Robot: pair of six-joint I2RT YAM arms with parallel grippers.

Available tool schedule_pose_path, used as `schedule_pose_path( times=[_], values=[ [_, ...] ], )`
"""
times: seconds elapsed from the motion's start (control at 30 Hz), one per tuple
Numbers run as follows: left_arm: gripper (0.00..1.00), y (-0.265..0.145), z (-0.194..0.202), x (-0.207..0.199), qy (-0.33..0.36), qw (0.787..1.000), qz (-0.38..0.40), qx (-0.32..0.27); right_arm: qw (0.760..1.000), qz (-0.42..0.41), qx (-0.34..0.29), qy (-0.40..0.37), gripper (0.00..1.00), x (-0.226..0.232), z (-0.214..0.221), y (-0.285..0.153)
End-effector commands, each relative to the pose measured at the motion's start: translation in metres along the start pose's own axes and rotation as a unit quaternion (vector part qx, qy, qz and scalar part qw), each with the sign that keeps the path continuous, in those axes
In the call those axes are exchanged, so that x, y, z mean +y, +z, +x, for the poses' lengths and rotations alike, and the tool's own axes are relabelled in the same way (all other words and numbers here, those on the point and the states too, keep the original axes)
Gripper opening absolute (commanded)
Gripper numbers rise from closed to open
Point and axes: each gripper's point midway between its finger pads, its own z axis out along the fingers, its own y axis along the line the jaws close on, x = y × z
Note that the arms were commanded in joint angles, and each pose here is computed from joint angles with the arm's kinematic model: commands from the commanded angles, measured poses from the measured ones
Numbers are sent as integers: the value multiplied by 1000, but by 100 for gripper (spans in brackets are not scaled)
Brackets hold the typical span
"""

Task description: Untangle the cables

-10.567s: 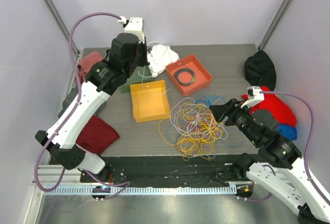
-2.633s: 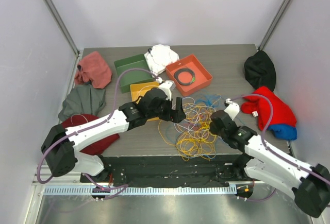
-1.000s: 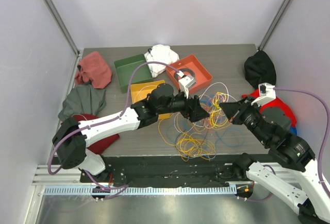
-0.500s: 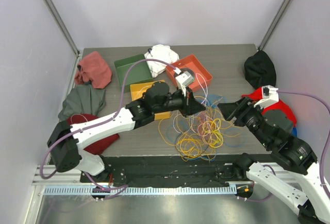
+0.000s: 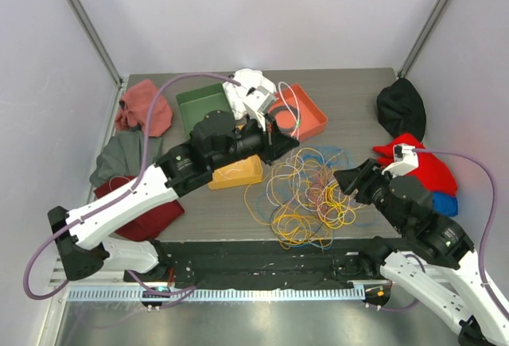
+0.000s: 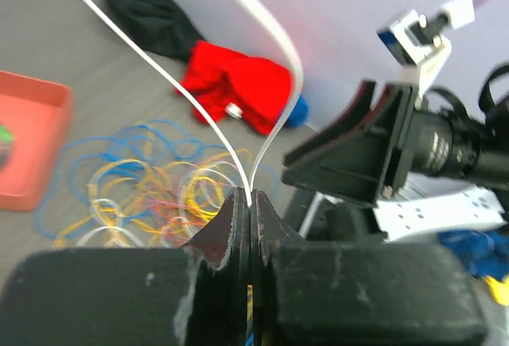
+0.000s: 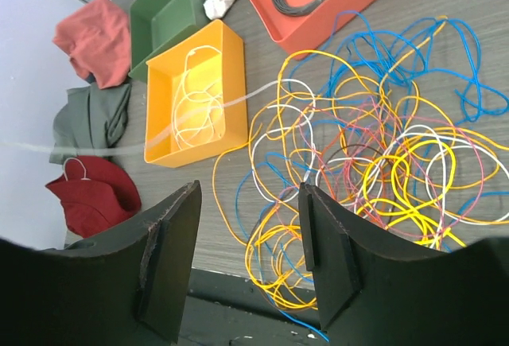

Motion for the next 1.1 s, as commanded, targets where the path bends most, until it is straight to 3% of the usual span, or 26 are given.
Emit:
schedule_pose_path(
  times=[0.0, 0.33, 0.47, 0.63, 0.9, 1.07],
  values=[
    [0, -32, -50, 15, 51, 995, -84, -32, 999, -18, -25, 11, 60, 7, -10, 0],
    [0, -65, -156, -24, 93, 986, -79, -114, 1000, -24, 11, -14, 66, 6, 22, 32],
    [0, -88, -201, -21, 114, 973, -130, -154, 999, -28, 20, -10, 66, 7, 29, 39],
    [0, -104, -217, -5, 133, 959, -193, -162, 999, -39, 26, -11, 66, 8, 39, 49],
    [0, -125, -243, -6, 146, 945, -218, -195, 997, -37, 57, -25, 68, 8, 65, 81],
    [0, -122, -236, -8, 140, 950, -207, -188, 994, -72, 81, -16, 68, 20, 81, 93]
  ],
)
